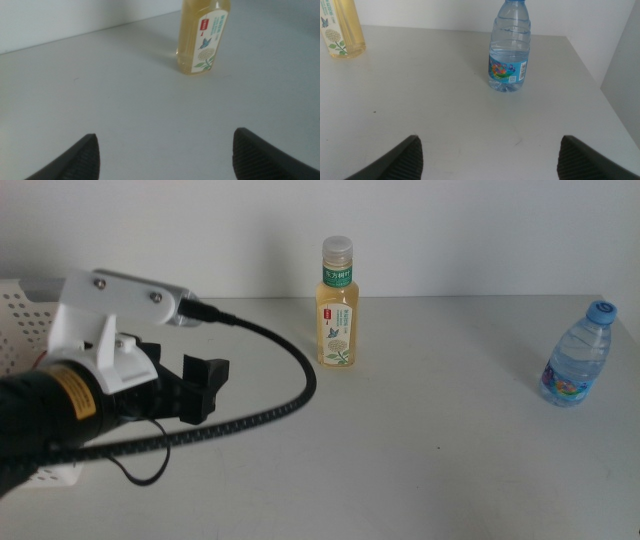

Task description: Use arms to grab the bottles and put them into the dustbin to the left of the table.

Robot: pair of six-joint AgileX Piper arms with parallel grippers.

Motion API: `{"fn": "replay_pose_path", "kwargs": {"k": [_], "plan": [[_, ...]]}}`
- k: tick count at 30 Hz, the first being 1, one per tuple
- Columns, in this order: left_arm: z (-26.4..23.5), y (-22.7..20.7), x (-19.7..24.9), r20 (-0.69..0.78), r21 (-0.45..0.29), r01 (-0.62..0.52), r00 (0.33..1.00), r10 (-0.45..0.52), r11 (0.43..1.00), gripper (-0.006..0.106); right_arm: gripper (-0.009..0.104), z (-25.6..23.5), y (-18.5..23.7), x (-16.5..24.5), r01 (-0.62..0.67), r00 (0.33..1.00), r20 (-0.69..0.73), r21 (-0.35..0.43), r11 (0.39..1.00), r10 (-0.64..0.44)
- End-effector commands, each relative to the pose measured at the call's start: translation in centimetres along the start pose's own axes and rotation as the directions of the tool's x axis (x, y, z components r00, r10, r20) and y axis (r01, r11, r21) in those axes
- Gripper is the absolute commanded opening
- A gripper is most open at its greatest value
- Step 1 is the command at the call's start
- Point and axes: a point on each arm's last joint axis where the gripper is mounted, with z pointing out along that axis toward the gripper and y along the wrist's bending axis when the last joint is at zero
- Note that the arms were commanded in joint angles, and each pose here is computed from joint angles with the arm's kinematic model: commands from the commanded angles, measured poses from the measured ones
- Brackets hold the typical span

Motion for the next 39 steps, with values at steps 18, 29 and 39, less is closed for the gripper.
{"fn": "replay_pose_path", "kwargs": {"k": [18,29,39], "plan": [[1.7,-0.2,4.9,0.254,0.109,0.154,0.951,-0.177,0.982,0.088,0.078,-0.3,-0.1,-1.0,0.013,0.995,0.101,0.016,1.0,-0.015],[4.0,-0.3,5.3,0.325,0.131,0.146,0.928,-0.181,0.981,0.088,0.078,-0.3,-0.1,-1.0,0.013,0.995,0.101,0.016,1.0,-0.015],[8.7,-1.5,3.0,0.434,0.115,-0.052,0.901,-0.003,0.992,0.088,0.078,-0.3,-0.1,-1.0,0.013,0.995,0.101,0.016,1.0,-0.015]]}}
